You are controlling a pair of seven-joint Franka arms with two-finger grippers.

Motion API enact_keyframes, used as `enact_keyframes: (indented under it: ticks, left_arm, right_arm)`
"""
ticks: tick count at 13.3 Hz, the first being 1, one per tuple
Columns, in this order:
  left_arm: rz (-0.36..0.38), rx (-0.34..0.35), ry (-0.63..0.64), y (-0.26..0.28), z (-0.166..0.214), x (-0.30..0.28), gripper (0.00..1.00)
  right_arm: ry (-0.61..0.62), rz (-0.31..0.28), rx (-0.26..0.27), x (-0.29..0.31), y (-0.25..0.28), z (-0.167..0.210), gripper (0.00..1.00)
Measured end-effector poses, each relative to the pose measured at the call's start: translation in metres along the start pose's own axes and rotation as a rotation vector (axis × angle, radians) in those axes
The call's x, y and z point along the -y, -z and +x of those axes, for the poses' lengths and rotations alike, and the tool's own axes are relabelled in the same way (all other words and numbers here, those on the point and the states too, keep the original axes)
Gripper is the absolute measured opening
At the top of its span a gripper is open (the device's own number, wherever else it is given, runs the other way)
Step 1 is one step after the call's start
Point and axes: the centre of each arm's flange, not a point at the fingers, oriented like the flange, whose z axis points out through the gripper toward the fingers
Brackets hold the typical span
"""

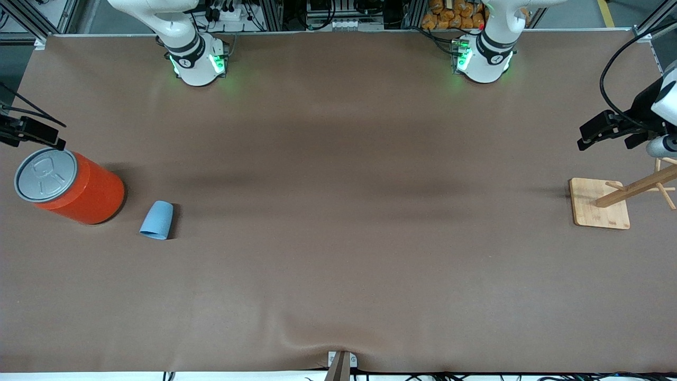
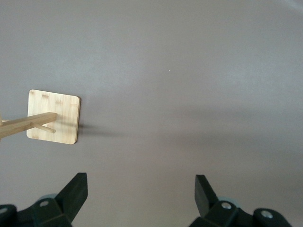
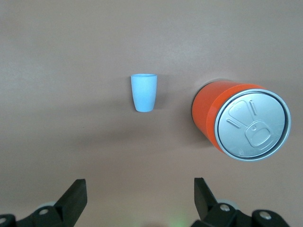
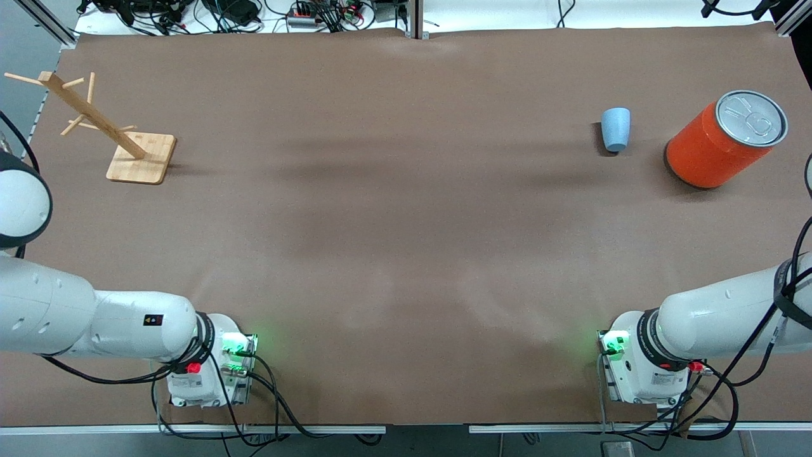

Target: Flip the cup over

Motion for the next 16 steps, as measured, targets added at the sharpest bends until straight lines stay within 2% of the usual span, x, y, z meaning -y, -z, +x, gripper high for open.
enact_keyframes:
  ticks: [5, 10, 13, 16]
  left_arm:
    - [0.0, 0.001, 0.0, 0.0, 0.0, 0.0, 1.0]
    - [0.0, 0.005, 0.0, -0.002, 0.0, 0.0, 1.0]
    - [0.001, 0.008, 0.0, -0.003, 0.0, 0.0, 1.0]
    - [0.001, 0.009, -0.001, -0.003, 0.0, 0.0, 1.0]
  right_arm:
    - [-0.003, -0.001, 0.004, -0.001, -0.039, 0.013, 1.0]
    - [-0.006, -0.007, 0.002, -0.003, -0.131, 0.036, 1.0]
    - [-0.009, -0.017, 0.065, -0.003, -0.197, 0.049, 1.0]
    - [-0.009, -0.034, 0.098, -0.003, -0.265, 0.07, 1.0]
